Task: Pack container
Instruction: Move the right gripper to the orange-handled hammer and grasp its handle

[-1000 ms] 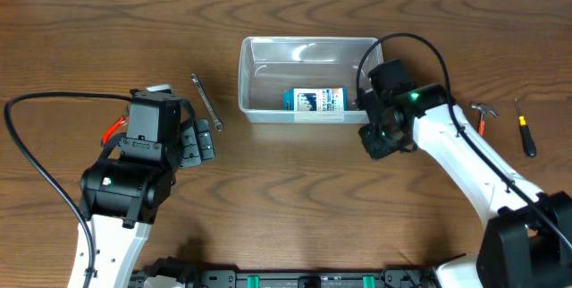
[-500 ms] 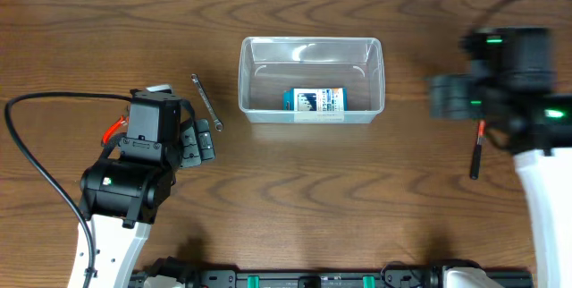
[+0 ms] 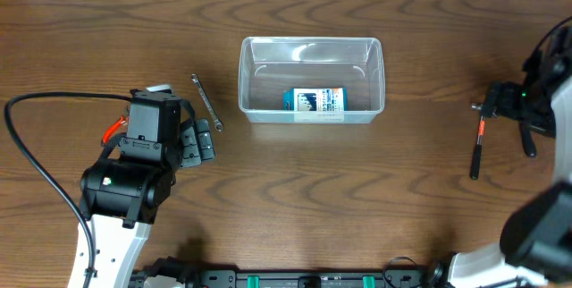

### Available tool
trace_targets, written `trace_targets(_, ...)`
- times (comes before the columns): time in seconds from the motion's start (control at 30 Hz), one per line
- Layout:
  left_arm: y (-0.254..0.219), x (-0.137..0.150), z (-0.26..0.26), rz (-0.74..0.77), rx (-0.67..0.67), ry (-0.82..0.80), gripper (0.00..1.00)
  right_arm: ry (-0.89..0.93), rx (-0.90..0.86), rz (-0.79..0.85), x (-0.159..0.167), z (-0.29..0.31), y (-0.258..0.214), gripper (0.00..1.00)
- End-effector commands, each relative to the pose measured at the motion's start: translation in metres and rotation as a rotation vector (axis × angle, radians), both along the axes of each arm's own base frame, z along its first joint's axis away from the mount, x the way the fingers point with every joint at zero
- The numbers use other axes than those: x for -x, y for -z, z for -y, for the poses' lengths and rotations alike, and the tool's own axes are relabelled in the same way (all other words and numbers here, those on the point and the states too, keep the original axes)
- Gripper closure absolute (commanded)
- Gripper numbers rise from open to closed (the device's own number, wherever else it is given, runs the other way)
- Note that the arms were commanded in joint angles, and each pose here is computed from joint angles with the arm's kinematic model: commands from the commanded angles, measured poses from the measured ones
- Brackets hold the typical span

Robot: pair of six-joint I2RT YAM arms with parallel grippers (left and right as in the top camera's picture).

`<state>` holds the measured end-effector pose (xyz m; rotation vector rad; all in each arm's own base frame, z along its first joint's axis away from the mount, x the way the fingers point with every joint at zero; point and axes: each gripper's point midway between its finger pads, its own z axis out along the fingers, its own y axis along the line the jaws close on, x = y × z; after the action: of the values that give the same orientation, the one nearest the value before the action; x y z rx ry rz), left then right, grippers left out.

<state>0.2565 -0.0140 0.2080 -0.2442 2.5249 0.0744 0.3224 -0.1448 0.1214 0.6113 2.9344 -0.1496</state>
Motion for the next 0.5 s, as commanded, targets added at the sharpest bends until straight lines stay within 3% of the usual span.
trace_targets(0.0,-0.001,-0.001,0.000,0.001,-0.007,0.005,0.02,-0.015,-0.028,-0.082,-0.002,0.006,0.033,0.01)
trace_targets(0.23,-0.002,-0.001,0.000,0.002,-0.007,0.005,0.02,-0.038,-0.071,-0.186,-0.006,0.007,0.089,0.01)
trace_targets(0.47,-0.002,-0.001,0.000,0.002,-0.007,0.005,0.02,-0.039,-0.068,-0.177,-0.017,0.012,0.111,0.01)
